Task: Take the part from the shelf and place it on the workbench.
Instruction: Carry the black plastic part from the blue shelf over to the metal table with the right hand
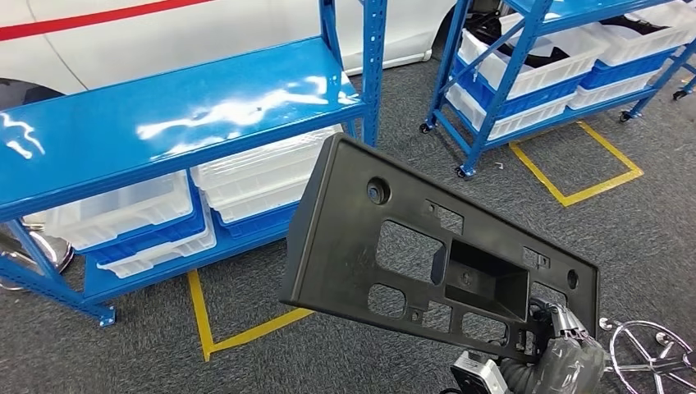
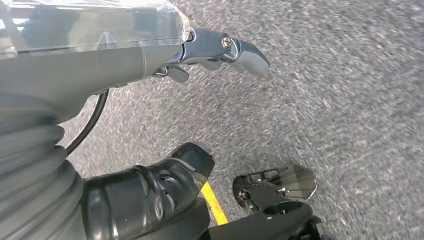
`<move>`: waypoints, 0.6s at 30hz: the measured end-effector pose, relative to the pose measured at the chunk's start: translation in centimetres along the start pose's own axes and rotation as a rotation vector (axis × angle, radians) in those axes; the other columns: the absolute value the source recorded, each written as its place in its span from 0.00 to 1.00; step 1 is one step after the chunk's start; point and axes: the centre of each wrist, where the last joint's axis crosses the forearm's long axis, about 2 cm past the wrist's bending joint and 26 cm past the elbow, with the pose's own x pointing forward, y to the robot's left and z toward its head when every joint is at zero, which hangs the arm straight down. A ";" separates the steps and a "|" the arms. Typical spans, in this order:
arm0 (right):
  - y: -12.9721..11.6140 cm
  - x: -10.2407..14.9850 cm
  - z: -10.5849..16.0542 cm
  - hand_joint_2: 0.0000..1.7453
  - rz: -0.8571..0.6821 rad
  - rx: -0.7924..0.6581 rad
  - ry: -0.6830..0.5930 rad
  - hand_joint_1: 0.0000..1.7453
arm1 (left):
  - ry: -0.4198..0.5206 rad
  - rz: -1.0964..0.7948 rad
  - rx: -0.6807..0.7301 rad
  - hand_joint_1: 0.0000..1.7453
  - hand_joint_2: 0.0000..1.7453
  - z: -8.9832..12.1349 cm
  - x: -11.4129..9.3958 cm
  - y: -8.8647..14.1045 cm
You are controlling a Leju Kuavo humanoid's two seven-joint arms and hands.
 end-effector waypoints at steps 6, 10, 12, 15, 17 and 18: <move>-0.4 -0.4 0.0 1.00 0.003 -0.020 0.028 1.00 | 0.011 0.000 0.000 0.00 1.00 0.2 -0.5 0.0; -0.8 -0.5 -0.1 1.00 0.006 -0.036 0.036 1.00 | 0.010 0.001 0.002 0.00 1.00 0.1 -0.4 0.1; -1.0 -0.6 -0.1 1.00 0.010 -0.043 0.042 1.00 | 0.008 0.001 0.003 0.00 1.00 0.1 -0.4 0.1; -1.4 -0.7 0.0 1.00 0.017 -0.052 0.048 1.00 | 0.008 0.002 0.003 0.00 1.00 0.1 -0.3 0.1; -1.4 -0.8 -0.1 1.00 0.019 -0.056 0.047 1.00 | 0.010 0.002 0.002 0.00 1.00 0.1 -0.4 0.1; -1.4 -0.8 -0.1 1.00 0.019 -0.056 0.048 1.00 | 0.011 0.002 0.002 0.00 1.00 0.2 -0.5 0.1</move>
